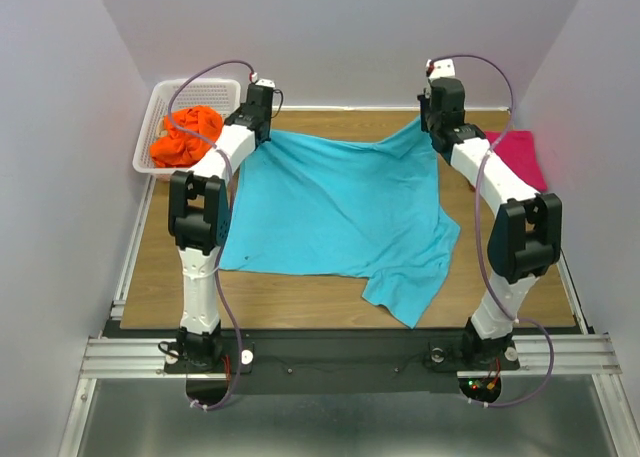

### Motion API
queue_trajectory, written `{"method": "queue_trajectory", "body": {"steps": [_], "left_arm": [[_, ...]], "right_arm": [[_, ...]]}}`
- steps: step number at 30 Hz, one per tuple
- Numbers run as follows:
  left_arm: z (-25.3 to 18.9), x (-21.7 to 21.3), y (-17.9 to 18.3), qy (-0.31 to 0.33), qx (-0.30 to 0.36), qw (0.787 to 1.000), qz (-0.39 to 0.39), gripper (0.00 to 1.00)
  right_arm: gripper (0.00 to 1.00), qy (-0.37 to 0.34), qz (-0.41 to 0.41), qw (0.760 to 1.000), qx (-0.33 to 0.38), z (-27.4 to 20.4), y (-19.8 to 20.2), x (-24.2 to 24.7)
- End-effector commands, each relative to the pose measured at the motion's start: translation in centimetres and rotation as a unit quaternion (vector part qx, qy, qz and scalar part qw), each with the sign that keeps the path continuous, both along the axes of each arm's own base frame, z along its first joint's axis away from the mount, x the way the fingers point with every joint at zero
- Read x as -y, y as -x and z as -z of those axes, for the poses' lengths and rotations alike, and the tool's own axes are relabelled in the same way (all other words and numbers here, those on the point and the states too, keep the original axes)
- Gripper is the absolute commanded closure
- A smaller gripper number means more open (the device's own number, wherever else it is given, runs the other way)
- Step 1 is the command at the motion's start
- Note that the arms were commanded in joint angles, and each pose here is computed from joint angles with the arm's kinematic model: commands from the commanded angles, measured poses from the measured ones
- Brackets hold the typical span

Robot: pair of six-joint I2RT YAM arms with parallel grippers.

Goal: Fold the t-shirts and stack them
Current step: Flatten the tshirt out

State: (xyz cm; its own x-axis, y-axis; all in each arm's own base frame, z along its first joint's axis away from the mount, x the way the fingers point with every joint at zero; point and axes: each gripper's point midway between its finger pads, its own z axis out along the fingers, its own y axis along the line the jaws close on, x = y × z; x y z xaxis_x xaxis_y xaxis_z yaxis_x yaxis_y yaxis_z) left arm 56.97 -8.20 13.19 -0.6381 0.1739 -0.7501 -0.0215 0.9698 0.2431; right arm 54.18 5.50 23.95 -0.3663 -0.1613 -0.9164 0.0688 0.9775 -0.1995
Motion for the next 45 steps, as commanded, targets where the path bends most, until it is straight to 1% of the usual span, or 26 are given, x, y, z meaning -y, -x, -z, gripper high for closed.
{"method": "queue_trajectory", "body": {"steps": [1,2,3,4,6,7,9,10,11,12,13,14,15,16,17,18,19,21,22,23,25,29,32,37,43,45], "left_arm": [[-4.8,-0.5,-1.8,0.017,0.066,0.997,-0.029,0.68],[-5.4,-0.4,-1.9,0.026,0.074,0.996,-0.029,0.47],[-6.1,-0.2,-1.9,0.033,0.081,0.996,-0.030,0.40],[-6.8,-0.2,-1.8,0.039,0.088,0.995,-0.031,0.35],[-9.1,0.0,-0.9,0.054,0.105,0.993,-0.024,0.25],[-9.8,0.3,-0.5,0.076,0.111,0.990,-0.032,0.24],[-11.2,0.9,1.7,0.107,0.113,0.988,-0.024,0.24],[-13.1,1.1,3.0,0.131,0.127,0.983,-0.026,0.24],[-11.3,1.3,4.5,0.136,0.104,0.985,-0.023,0.24],[-10.8,1.9,5.6,0.146,0.095,0.985,-0.016,0.24],[-12.0,2.1,7.1,0.164,0.103,0.981,-0.016,0.25],[-9.2,2.5,8.8,0.170,0.068,0.983,-0.009,0.25],[-8.2,2.5,9.9,0.177,0.055,0.983,-0.010,0.25],[-8.5,2.8,11.2,0.186,0.056,0.981,-0.004,0.26],[-5.2,2.8,13.1,0.187,0.017,0.982,-0.008,0.26],[-4.1,2.8,14.2,0.189,0.005,0.982,-0.008,0.27],[-1.9,2.4,16.0,0.187,-0.015,0.982,-0.014,0.28],[0.0,2.2,17.7,0.191,-0.033,0.981,-0.020,0.29],[0.9,2.1,18.3,0.196,-0.038,0.980,-0.024,0.29],[1.3,2.1,18.9,0.201,-0.040,0.979,-0.026,0.30],[4.5,1.7,20.9,0.204,-0.068,0.976,-0.039,0.30],[6.7,1.2,21.3,0.201,-0.076,0.975,-0.056,0.32],[8.1,0.9,21.3,0.195,-0.088,0.975,-0.066,0.33],[10.6,0.2,22.0,0.182,-0.113,0.973,-0.082,0.36],[11.8,-0.1,22.9,0.181,-0.129,0.971,-0.090,0.38],[12.0,-0.2,23.0,0.179,-0.132,0.971,-0.092,0.38]], "right_arm": [[0.77,-0.032,0.072,0.996,0.044,-1.9,-2.6,1.9],[0.66,-0.036,0.081,0.995,0.054,-2.9,-2.9,2.1],[0.56,-0.038,0.082,0.995,0.047,-2.4,-2.8,2.0],[0.40,-0.050,0.084,0.994,0.055,-3.3,-2.9,1.9],[0.34,-0.071,0.077,0.993,0.055,-4.1,-2.2,1.5],[0.33,-0.080,0.077,0.993,0.049,-3.8,-1.6,1.3],[0.33,-0.093,0.073,0.992,0.042,-4.5,0.2,1.4],[0.35,-0.099,0.079,0.992,0.019,-2.6,1.4,1.4],[0.37,-0.100,0.084,0.991,0.001,-1.7,2.5,1.7],[0.43,-0.107,0.090,0.990,0.001,-2.3,4.0,2.3],[0.45,-0.116,0.101,0.988,-0.025,-0.1,5.4,2.7],[0.47,-0.127,0.108,0.985,-0.039,0.2,7.1,3.6],[0.48,-0.139,0.116,0.982,-0.054,1.2,8.0,4.1],[0.48,-0.160,0.125,0.977,-0.065,1.9,9.0,4.4],[0.48,-0.168,0.136,0.970,-0.108,4.8,10.9,5.2],[0.48,-0.174,0.144,0.966,-0.121,5.8,11.8,5.6],[0.48,-0.185,0.151,0.962,-0.131,6.3,13.1,5.7],[0.46,-0.206,0.158,0.954,-0.153,8.0,14.6,6.1],[0.45,-0.212,0.165,0.947,-0.179,10.1,16.0,6.2],[0.44,-0.226,0.170,0.941,-0.184,10.6,16.6,6.2],[0.43,-0.248,0.183,0.926,-0.216,13.2,18.3,6.8],[0.43,-0.259,0.183,0.913,-0.257,16.0,19.4,6.5],[0.43,-0.268,0.180,0.907,-0.271,17.0,19.8,6.1],[0.43,-0.256,0.202,0.900,-0.290,19.3,20.9,6.6],[0.44,-0.246,0.229,0.891,-0.306,21.7,21.7,7.2],[0.46,-0.236,0.240,0.890,-0.308,22.1,21.8,7.7]]}}
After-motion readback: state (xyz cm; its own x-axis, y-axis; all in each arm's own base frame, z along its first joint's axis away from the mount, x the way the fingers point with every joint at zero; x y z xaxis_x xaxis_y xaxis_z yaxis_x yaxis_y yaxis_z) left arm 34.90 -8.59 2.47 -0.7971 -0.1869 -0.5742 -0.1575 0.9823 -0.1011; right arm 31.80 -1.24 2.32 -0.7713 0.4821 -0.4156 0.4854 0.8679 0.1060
